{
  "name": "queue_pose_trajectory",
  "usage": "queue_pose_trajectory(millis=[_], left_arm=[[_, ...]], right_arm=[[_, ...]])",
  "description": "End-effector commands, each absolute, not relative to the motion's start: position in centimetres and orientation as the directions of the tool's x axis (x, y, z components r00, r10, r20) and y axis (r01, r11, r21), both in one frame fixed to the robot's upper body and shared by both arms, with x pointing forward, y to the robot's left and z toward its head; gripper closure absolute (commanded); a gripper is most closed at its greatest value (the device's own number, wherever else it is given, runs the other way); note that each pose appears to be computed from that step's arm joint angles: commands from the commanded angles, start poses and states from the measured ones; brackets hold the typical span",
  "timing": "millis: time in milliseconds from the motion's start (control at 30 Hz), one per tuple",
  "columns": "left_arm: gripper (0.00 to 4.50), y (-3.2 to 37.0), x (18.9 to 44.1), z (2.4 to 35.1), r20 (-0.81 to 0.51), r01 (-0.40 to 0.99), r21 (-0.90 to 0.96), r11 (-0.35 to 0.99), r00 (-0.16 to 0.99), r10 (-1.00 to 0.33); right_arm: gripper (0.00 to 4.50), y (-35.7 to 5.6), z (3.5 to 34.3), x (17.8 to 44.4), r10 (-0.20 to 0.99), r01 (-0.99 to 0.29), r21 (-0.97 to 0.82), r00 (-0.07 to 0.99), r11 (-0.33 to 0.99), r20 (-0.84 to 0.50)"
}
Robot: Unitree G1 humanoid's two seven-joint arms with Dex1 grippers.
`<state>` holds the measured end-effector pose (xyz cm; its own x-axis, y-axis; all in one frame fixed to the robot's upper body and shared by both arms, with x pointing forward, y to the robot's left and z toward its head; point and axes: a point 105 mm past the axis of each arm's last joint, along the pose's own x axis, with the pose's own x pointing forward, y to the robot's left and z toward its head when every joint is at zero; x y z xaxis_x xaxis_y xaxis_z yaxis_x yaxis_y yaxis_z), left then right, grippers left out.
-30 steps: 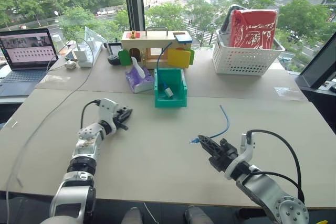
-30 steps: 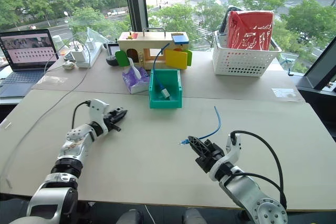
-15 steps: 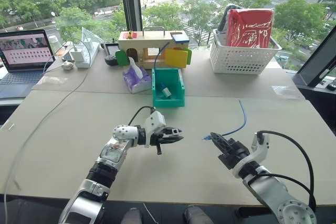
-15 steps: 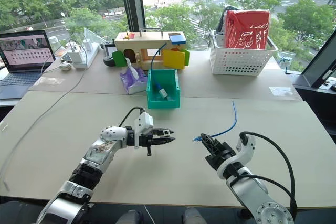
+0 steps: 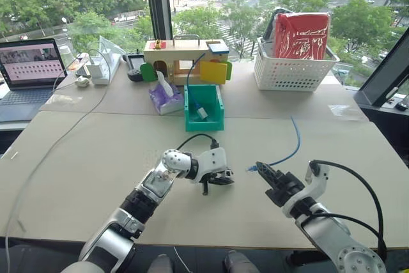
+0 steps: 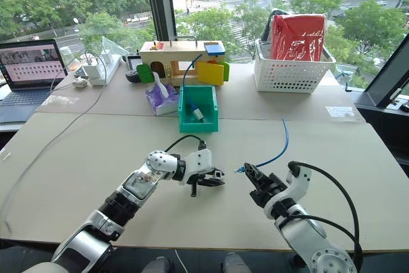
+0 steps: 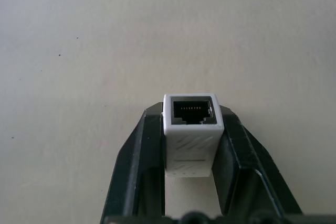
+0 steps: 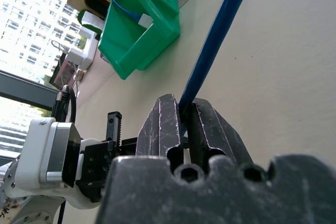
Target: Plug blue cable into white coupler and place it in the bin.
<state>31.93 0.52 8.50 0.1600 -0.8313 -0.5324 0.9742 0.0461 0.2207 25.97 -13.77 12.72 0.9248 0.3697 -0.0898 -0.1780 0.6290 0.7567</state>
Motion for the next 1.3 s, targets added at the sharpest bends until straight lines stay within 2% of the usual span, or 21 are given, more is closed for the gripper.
queue_pose_trajectory(millis=[33, 267, 733, 967, 1300], left_arm=[[3.81, 0.7, 30.6, 7.1, -0.623, 0.995, 0.091, 0.032, 0.082, -0.778], [3.81, 0.7, 29.9, 6.1, -0.639, 0.998, 0.026, 0.061, 0.063, -0.766], [3.81, 0.2, 29.0, 6.2, -0.546, 0.986, -0.066, 0.151, 0.091, -0.833], [3.81, 0.1, 29.2, 6.5, -0.547, 0.986, -0.054, 0.158, 0.103, -0.831], [3.81, 0.1, 29.1, 6.5, -0.546, 0.987, -0.056, 0.153, 0.098, -0.832]], right_arm=[[4.5, -13.4, 14.3, 25.9, 0.378, -0.233, 0.743, 0.925, 0.627, -0.029], [4.5, -11.9, 12.6, 26.2, 0.454, -0.255, 0.677, 0.881, 0.69, -0.13], [4.5, -9.7, 11.9, 26.1, 0.546, -0.322, 0.646, 0.819, 0.692, -0.178], [4.5, -10.1, 10.8, 26.1, 0.515, -0.303, 0.58, 0.823, 0.756, -0.24], [4.5, -10.4, 11.3, 26.1, 0.494, -0.302, 0.562, 0.84, 0.77, -0.226]])
